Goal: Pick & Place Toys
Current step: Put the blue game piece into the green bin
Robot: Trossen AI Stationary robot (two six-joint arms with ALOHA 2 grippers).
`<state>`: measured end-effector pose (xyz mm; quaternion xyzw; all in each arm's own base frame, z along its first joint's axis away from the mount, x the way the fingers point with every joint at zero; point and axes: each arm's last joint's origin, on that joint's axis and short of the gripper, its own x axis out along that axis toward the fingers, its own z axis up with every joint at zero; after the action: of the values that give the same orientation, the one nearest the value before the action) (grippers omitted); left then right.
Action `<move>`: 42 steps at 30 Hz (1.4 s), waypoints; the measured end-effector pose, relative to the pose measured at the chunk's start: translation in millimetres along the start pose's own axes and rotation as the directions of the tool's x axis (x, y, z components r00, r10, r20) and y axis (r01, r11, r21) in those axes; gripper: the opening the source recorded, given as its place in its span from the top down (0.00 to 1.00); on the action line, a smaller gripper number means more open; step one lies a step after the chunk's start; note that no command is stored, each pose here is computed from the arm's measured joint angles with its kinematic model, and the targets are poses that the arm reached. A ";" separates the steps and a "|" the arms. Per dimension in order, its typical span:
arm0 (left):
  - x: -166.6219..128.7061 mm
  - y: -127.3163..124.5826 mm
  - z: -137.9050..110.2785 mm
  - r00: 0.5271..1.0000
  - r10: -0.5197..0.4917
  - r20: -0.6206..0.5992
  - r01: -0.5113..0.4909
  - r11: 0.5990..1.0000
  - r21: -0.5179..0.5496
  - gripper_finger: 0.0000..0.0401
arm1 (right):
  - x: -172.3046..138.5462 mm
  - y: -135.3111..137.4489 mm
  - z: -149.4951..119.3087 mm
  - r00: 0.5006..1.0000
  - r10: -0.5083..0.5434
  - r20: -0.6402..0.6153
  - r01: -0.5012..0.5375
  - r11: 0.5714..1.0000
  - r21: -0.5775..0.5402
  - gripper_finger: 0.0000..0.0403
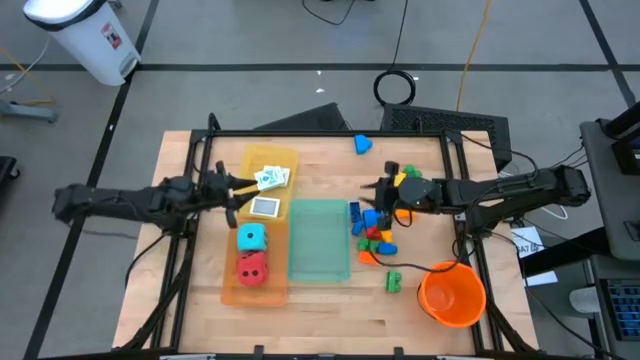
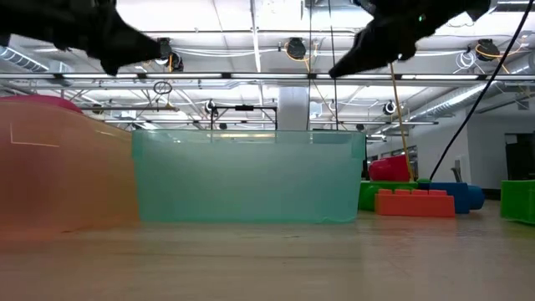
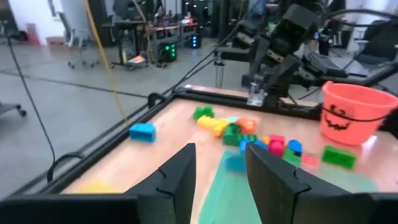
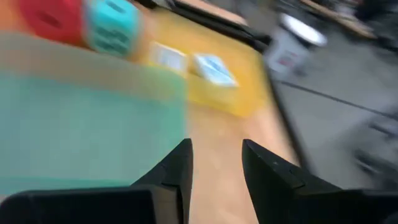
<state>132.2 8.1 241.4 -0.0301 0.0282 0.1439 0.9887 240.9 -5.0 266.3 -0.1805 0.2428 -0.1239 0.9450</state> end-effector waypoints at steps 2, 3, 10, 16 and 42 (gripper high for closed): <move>0.1 10.9 -5.8 1.000 0.020 -0.015 -0.020 1.000 -0.019 0.65 | 3.0 -5.1 -5.0 0.992 -0.124 -0.008 0.124 0.992 0.008 0.75; -0.1 16.0 -5.6 0.999 0.031 -0.007 -0.031 0.999 -0.026 0.65 | 5.0 -9.4 -7.3 0.984 -0.181 0.003 0.180 0.983 0.036 0.76; -7.6 41.1 -7.0 0.999 0.030 0.035 -0.028 0.999 -0.037 0.65 | 39.9 -50.6 -46.3 0.962 -0.250 -0.110 0.271 0.929 0.254 0.84; -8.6 55.2 -12.7 0.992 0.123 0.017 -0.121 0.988 -0.096 0.65 | 71.3 -91.3 -80.1 0.923 -0.289 -0.254 0.362 0.876 0.319 0.82; 6.8 65.8 -27.0 0.978 0.171 -0.119 -0.186 0.975 -0.121 0.65 | 185.7 -165.5 -149.3 0.755 -0.031 -0.655 0.492 0.687 0.534 0.22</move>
<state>118.6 71.2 210.7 -0.1002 0.0747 0.2319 0.9647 299.6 -256.3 133.9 0.1917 0.4351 -0.3960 0.7856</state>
